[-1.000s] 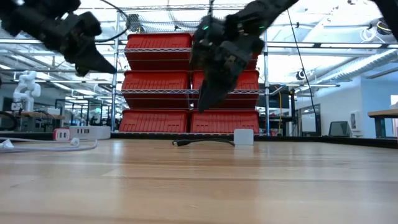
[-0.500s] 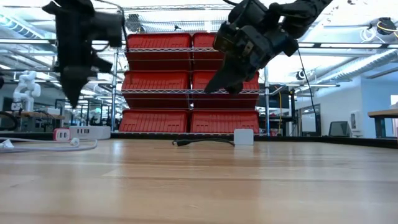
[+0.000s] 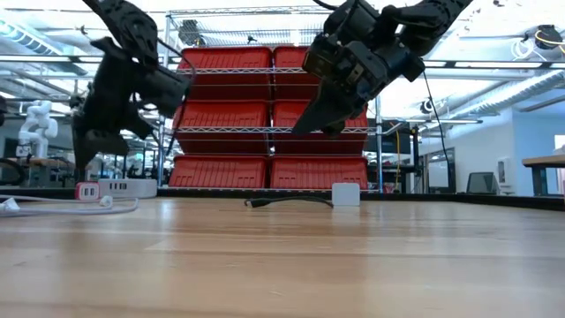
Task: Insert USB
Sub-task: Insert the red charger adapter into the right outlet extension
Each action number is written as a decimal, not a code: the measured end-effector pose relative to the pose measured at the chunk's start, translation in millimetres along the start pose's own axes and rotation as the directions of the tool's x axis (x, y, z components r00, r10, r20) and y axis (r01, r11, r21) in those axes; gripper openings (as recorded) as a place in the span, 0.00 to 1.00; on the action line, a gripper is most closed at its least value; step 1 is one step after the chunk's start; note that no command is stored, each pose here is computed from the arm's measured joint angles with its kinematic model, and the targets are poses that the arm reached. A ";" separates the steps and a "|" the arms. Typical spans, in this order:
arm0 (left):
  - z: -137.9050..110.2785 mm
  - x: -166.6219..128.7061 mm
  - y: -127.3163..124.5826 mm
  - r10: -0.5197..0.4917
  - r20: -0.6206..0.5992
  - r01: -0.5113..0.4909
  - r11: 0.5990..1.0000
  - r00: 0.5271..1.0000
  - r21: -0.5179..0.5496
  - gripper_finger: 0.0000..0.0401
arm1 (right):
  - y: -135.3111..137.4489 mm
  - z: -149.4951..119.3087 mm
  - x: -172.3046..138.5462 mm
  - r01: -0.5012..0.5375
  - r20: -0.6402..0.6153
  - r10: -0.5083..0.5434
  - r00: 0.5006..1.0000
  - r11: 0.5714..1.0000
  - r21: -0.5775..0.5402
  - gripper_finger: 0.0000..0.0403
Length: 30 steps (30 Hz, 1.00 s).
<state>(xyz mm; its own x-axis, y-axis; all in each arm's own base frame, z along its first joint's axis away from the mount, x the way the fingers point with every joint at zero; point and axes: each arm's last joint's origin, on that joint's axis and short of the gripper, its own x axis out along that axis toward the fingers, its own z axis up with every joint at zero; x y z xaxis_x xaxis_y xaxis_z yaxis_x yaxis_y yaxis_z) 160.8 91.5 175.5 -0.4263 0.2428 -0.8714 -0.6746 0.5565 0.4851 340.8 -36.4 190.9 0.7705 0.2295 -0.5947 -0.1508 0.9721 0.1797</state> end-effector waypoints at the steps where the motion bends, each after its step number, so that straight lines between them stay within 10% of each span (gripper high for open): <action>1: 2.4 2.4 0.3 0.000 -0.008 0.000 1.000 1.000 -0.002 0.00 | 0.0 0.0 0.0 0.000 0.000 0.000 1.000 1.000 -0.001 0.00; 23: 31.8 26.0 -21.3 -0.265 0.027 0.263 0.963 0.964 0.057 0.00 | 0.0 0.1 0.0 0.000 -0.001 0.000 1.000 1.000 -0.012 0.00; 30: 35.4 -6.0 -7.4 -0.116 0.152 0.113 0.993 0.982 0.031 0.00 | 0.0 0.1 0.0 -0.001 -0.001 0.001 1.000 1.000 -0.006 0.00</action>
<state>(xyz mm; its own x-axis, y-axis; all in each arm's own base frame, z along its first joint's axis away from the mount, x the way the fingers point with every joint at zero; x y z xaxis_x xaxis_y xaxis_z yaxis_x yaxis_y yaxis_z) 189.7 114.0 174.5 -0.2486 0.2943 -0.9228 -0.6995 0.6045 0.3812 340.9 -36.4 191.0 0.7701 0.2300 -0.5950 -0.1551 0.9723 0.1750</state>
